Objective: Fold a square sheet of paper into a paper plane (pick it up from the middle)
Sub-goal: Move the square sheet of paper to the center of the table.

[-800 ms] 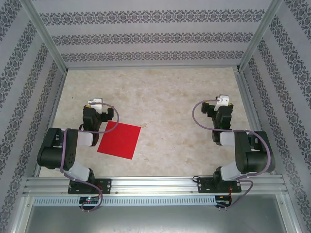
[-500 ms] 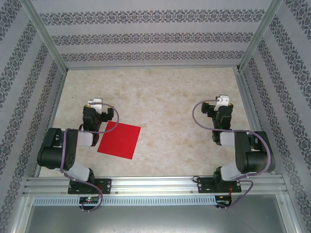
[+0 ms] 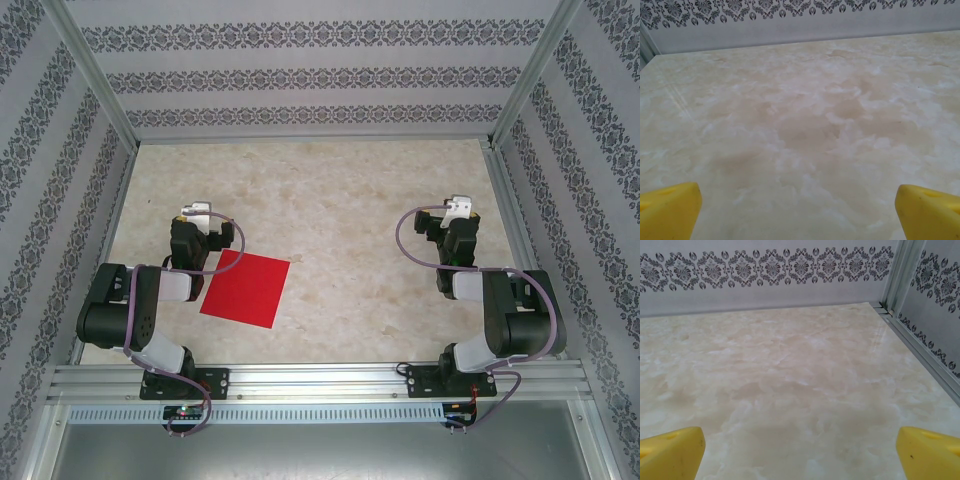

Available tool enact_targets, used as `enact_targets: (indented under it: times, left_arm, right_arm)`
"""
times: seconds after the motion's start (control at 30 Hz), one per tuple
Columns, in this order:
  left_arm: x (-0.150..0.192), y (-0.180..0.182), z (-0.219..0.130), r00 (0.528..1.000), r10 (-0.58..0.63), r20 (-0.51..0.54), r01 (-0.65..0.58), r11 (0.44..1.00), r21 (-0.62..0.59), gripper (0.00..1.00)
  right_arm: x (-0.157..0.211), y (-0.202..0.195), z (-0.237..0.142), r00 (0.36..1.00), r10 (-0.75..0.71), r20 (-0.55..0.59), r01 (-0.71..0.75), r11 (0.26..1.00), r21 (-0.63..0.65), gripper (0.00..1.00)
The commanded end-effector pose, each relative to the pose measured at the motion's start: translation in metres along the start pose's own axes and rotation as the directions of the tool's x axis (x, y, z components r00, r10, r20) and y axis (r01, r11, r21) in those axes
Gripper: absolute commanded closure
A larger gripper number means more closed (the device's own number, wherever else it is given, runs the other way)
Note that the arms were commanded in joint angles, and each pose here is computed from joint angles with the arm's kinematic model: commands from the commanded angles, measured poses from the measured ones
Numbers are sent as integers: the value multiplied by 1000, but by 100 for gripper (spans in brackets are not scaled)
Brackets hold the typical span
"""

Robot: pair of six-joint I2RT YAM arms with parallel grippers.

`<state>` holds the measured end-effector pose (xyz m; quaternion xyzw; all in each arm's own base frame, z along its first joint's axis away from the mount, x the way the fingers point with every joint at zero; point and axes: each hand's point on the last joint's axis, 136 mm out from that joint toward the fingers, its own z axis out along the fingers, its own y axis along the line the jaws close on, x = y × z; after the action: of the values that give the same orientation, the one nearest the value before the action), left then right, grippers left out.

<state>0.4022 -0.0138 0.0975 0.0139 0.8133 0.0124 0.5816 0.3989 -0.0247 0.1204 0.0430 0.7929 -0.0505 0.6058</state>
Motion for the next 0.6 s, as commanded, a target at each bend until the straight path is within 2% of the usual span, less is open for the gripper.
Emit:
enact_targets:
  times: [0.0,0.17,0.27,0.33,0.4,0.57]
  left_arm:
    - [-7,-4,2,1000,11,18,-12,1000,10,0]
    - [-25,15,-18,997,-31,76,38,995,-89,0]
    - [-34,33,-25,996,-83,-7,81,978,-192,0]
    - [-36,44,-32,991,-134,-24,123,958,-259,0]
    - [-40,49,-39,979,-201,-13,189,938,-289,0]
    - [-55,53,-54,932,-360,-41,328,886,-328,0]
  right_arm:
    - [-7,7,-2,999,-10,42,12,999,-39,2]
    - [-23,5,-7,999,-52,1,52,997,48,2]
    - [-42,15,-17,996,-82,-44,85,994,68,2]
    - [-54,22,-27,994,-61,-95,69,994,82,2]
    - [-62,36,-39,987,-2,-160,9,999,43,2]
    - [-85,87,-67,974,84,-211,-113,985,-129,2]
